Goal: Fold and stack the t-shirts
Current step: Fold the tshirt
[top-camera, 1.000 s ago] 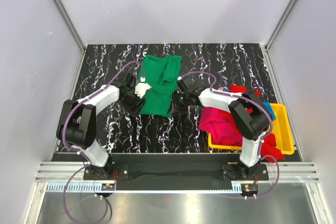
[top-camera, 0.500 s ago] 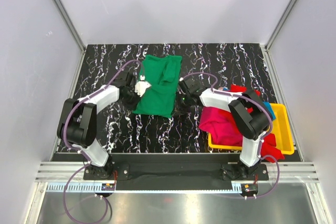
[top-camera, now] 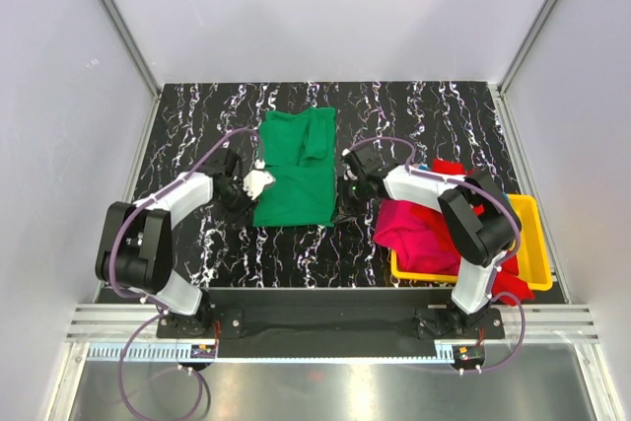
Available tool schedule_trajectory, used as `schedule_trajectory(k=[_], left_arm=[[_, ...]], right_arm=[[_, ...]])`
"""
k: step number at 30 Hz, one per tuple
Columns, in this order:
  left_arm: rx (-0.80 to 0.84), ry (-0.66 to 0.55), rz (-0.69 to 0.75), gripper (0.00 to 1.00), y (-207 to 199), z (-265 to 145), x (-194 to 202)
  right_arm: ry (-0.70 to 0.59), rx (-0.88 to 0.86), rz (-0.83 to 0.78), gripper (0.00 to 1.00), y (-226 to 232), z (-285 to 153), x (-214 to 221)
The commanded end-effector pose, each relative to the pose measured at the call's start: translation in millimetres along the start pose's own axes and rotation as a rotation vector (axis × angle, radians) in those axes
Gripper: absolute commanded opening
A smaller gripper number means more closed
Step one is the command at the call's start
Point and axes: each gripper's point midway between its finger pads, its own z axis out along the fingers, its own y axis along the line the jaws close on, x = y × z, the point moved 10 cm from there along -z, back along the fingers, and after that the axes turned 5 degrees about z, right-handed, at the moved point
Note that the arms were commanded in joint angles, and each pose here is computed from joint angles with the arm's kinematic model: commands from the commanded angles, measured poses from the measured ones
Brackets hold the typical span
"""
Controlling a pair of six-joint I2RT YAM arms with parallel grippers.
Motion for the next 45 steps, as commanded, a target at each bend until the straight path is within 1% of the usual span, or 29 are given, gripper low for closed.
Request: schedule_trajectory(k=[1, 2, 3, 4, 5, 8, 9, 10, 11, 12, 13, 15, 17, 19, 23, 26, 29, 32, 33, 34, 36, 37, 38, 39, 40, 41, 42, 43, 45], left_arm=[[0.057, 0.005, 0.043, 0.50, -12, -20, 6], [0.036, 0.006, 0.052, 0.72, -12, -24, 7], [0.012, 0.003, 0.070, 0.73, -10, -28, 6], [-0.026, -0.009, 0.081, 0.74, -10, -36, 4], [-0.072, 0.000, 0.088, 0.74, -7, -42, 4], [-0.160, -0.042, 0.168, 0.68, -16, -58, -7], [-0.148, -0.045, 0.242, 0.66, -31, -51, -10], [-0.194, -0.095, 0.302, 0.66, -38, -51, -18], [-0.230, -0.093, 0.349, 0.66, -44, -47, -18], [-0.226, -0.099, 0.439, 0.65, -59, -35, -16], [-0.273, -0.150, 0.481, 0.66, -58, -31, -22], [-0.325, -0.136, 0.544, 0.67, -54, -21, -20], [-0.435, -0.161, 0.575, 0.68, -44, -22, -29], [-0.476, -0.195, 0.630, 0.71, -40, -21, -35], [-0.442, -0.234, 0.665, 0.72, -42, -15, -38], [-0.376, -0.238, 0.699, 0.69, -48, -3, -29], [-0.306, -0.223, 0.721, 0.66, -54, 6, -18], [-0.281, -0.226, 0.745, 0.66, -57, 9, -15], [-0.283, -0.229, 0.744, 0.66, -56, 10, -15], [-0.282, -0.228, 0.746, 0.66, -55, 13, -16], [-0.271, -0.223, 0.731, 0.65, -55, 17, -18], [-0.277, -0.228, 0.726, 0.65, -53, 19, -19], [-0.282, -0.224, 0.720, 0.63, -52, 21, -19], [-0.284, -0.218, 0.712, 0.62, -52, 23, -18], [-0.293, -0.210, 0.710, 0.57, -50, 27, -17], [-0.295, -0.201, 0.705, 0.52, -50, 29, -16], [-0.288, -0.190, 0.699, 0.46, -50, 32, -14], [-0.300, -0.192, 0.697, 0.31, -49, 32, -14], [-0.304, -0.195, 0.694, 0.19, -50, 32, -12]], right_arm=[[-0.011, 0.037, -0.046, 0.24, 1, -21, 3], [-0.027, 0.039, -0.057, 0.32, 2, -27, 4], [-0.041, 0.049, -0.066, 0.38, 2, -30, 4], [-0.055, 0.062, -0.070, 0.42, 2, -33, 5], [-0.079, 0.053, -0.082, 0.43, 6, -40, 4], [-0.148, 0.060, -0.133, 0.44, 16, -48, 8], [-0.150, 0.050, -0.100, 0.45, 16, -48, 9], [-0.157, 0.031, -0.077, 0.47, 16, -45, 10], [-0.155, 0.024, -0.052, 0.47, 16, -42, 11], [-0.167, -0.004, -0.033, 0.47, 18, -38, 8], [-0.160, -0.018, -0.027, 0.46, 17, -35, 10], [-0.188, -0.089, -0.058, 0.45, 23, -33, 6], [-0.212, -0.148, -0.108, 0.45, 28, -39, 6], [-0.263, -0.175, -0.173, 0.45, 31, -45, 2], [-0.303, -0.201, -0.236, 0.46, 35, -54, 1], [-0.303, -0.223, -0.277, 0.46, 33, -57, 4], [-0.350, -0.241, -0.370, 0.46, 32, -67, 6], [-0.427, -0.261, -0.520, 0.48, 30, -78, 7], [-0.496, -0.275, -0.628, 0.48, 33, -82, 1], [-0.507, -0.279, -0.682, 0.49, 28, -82, 4], [-0.601, -0.297, -0.859, 0.52, 30, -94, 2], [-0.601, -0.301, -0.912, 0.53, 22, -91, 7], [-0.635, -0.317, -0.972, 0.54, 22, -96, 10], [-0.669, -0.317, -1.096, 0.56, 20, -98, 9], [-0.636, -0.345, -1.168, 0.56, 13, -93, 16], [-0.644, -0.332, -1.275, 0.57, 10, -93, 16], [-0.605, -0.323, -1.310, 0.57, 5, -89, 18], [-0.583, -0.322, -1.345, 0.57, 4, -87, 18], [-0.511, -0.305, -1.443, 0.56, -2, -74, 19]])
